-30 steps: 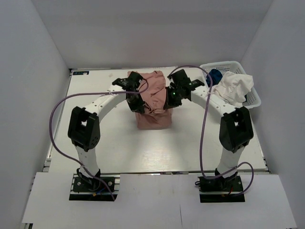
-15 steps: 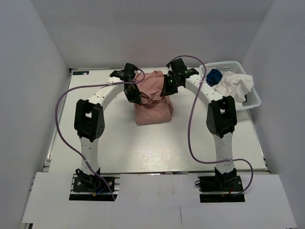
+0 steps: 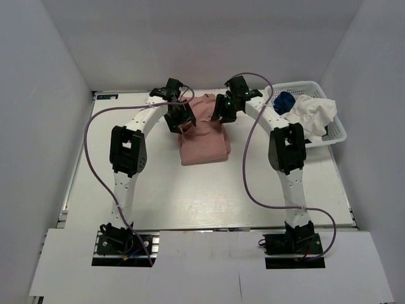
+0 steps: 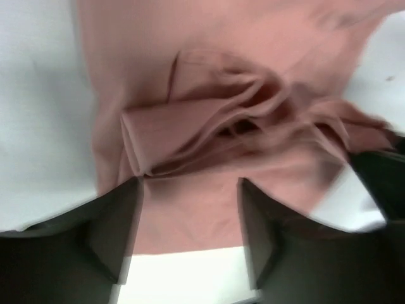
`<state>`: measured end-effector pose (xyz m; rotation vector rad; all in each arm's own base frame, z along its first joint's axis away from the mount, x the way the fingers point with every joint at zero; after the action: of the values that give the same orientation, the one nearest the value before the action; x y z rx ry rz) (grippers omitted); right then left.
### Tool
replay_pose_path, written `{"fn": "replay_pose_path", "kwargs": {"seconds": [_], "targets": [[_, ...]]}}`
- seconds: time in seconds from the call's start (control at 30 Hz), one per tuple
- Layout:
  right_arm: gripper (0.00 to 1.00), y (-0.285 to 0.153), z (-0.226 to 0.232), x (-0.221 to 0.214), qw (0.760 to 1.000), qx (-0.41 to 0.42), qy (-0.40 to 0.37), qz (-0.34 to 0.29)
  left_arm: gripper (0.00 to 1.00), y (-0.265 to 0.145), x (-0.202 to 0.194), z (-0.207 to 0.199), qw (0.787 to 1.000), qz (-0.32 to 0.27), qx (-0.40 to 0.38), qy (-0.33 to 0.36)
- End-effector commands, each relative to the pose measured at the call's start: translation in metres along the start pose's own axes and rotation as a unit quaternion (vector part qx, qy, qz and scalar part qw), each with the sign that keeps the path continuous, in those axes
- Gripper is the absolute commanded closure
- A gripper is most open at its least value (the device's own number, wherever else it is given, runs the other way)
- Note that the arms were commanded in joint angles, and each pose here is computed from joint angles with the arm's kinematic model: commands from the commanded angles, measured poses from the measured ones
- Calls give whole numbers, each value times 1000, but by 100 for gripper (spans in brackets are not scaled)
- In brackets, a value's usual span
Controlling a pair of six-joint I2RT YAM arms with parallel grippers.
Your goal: Fold and stack the t-shirts
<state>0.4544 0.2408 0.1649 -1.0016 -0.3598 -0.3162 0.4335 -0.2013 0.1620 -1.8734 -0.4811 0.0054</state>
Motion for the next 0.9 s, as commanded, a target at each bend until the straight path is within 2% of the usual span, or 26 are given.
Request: {"fn": "replay_pose_path", "kwargs": {"seconds": [0.0, 0.03, 0.07, 0.1, 0.13, 0.2, 0.23, 0.27, 0.4, 0.43, 0.6, 0.87], "targets": [[40, -21, 11, 31, 998, 24, -22, -53, 17, -65, 37, -16, 995, -82, -48, 8], [29, -32, 17, 35, 997, 32, -31, -69, 1, -73, 38, -17, 995, -88, -53, 13], [22, -32, 15, 30, 997, 28, -36, -65, 1, -78, 37, -16, 994, -100, -51, 14], [10, -41, 16, 24, 997, 31, -39, -64, 1, -98, 38, -21, 990, -124, -69, 18], [10, -57, 25, 28, 994, 46, -52, -88, 1, -103, 35, -20, 989, -129, -73, 19], [10, -63, 19, 7, 995, 45, -50, -67, 1, -102, 22, -10, 991, -118, -65, 17], [10, -73, 24, 6, 994, 51, -55, -77, 1, -115, 18, -9, 989, -128, -72, 19], [10, -84, 27, 4, 993, 57, -64, -86, 1, -107, 7, 1, 992, -108, -57, 15], [10, -88, 17, -31, 994, 70, -72, -49, 1, -105, -28, 19, 995, -86, -40, 31], [10, -103, 22, -33, 993, 72, -77, -58, 1, -93, -40, 30, 997, -69, -27, 28], [10, -87, -26, -101, 999, 12, -31, -6, 1, -77, -77, 50, 998, -24, -45, 31], [10, -63, -37, -120, 999, 16, -4, 35, 1, -30, -100, 56, 998, 19, -14, 50]]}}
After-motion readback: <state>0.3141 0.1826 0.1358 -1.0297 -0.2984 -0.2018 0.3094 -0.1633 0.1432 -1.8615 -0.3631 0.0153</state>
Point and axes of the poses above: each gripper's point midway between its finger pads, its own y axis out along the fingers, its own z axis along the line the jaws close on, x = y × z, the point moved 9 cm from there along -y, back along the fingers, and after that the axes turned 2 degrees about y, right-handed, at the moved point
